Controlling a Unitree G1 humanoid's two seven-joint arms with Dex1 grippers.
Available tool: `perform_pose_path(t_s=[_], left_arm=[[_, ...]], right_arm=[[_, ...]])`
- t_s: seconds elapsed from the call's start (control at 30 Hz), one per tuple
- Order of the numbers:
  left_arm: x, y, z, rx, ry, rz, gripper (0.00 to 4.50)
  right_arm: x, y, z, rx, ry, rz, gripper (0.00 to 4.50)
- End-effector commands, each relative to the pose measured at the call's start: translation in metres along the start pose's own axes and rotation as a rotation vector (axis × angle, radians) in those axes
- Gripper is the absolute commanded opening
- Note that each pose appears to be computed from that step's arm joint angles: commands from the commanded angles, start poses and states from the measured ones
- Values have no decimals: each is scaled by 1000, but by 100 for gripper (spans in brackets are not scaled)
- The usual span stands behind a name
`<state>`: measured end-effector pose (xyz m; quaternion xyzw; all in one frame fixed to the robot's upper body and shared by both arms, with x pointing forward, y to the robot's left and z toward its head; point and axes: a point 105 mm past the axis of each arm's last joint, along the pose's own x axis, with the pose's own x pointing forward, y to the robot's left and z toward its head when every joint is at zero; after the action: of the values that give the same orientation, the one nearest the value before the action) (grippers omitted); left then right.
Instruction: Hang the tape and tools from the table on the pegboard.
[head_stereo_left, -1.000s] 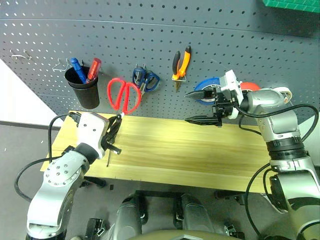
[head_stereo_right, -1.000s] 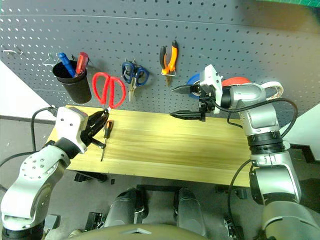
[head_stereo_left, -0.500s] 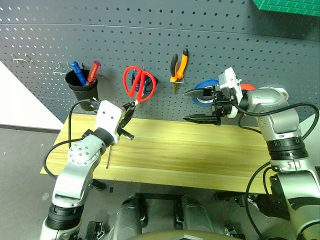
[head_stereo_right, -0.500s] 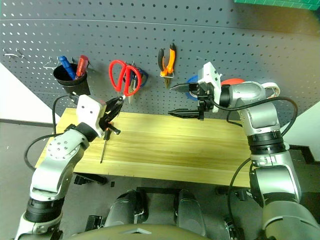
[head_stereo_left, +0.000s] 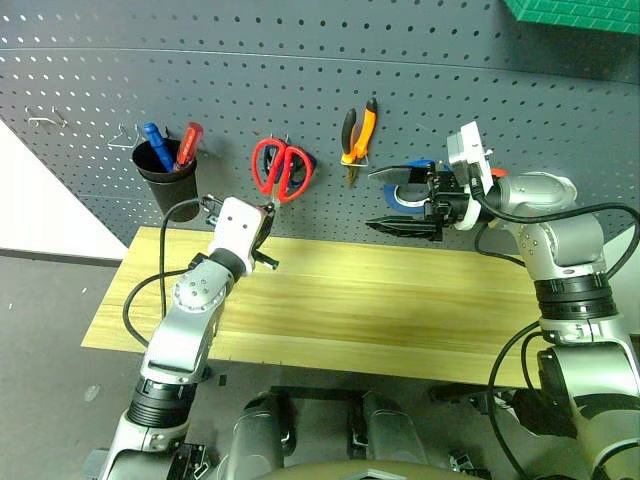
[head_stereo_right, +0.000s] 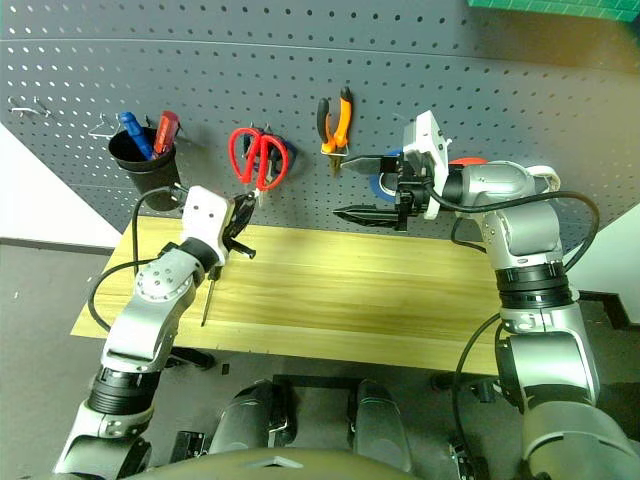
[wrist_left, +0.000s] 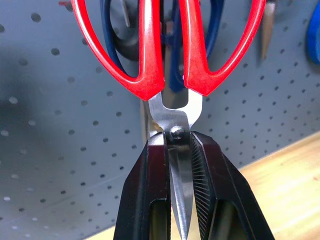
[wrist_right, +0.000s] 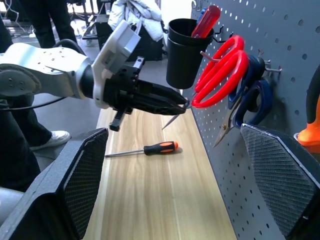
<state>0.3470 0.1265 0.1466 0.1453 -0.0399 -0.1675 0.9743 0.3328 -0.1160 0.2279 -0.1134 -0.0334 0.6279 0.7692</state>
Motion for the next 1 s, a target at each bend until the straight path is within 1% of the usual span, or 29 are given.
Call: perform_pose_path(t_s=[0.03,0.3,0.47,0.53,0.57,0.7,0.73,0.87,0.9,1.0], left_arm=[[7,0,8,23,-43,12,25],[24,2,-3,21,-16,38,25],[35,9,1,25,-43,46,25],[38,13,3,18,-52,60,98],[39,14,4,16,-55,62,124],[41,16,4,6,-69,70,259],[41,15,5,8,-74,68,302],[33,8,10,5,-93,32,426],[30,6,11,-6,-97,19,445],[12,3,16,-21,-109,-15,445]], right_arm=[[-3,-2,27,-78,-59,-9,450],[-7,-4,27,-91,-56,-40,450],[-10,-4,29,-88,-70,-59,450],[-11,-4,32,-87,-80,-68,450],[-12,-4,33,-83,-87,-74,450],[-14,-5,34,-71,-96,-92,450],[-15,-5,33,-71,-94,-94,450],[-16,-5,32,-69,-90,-98,450],[-16,-5,32,-68,-89,-97,450],[-14,0,29,-55,-81,-72,450]])
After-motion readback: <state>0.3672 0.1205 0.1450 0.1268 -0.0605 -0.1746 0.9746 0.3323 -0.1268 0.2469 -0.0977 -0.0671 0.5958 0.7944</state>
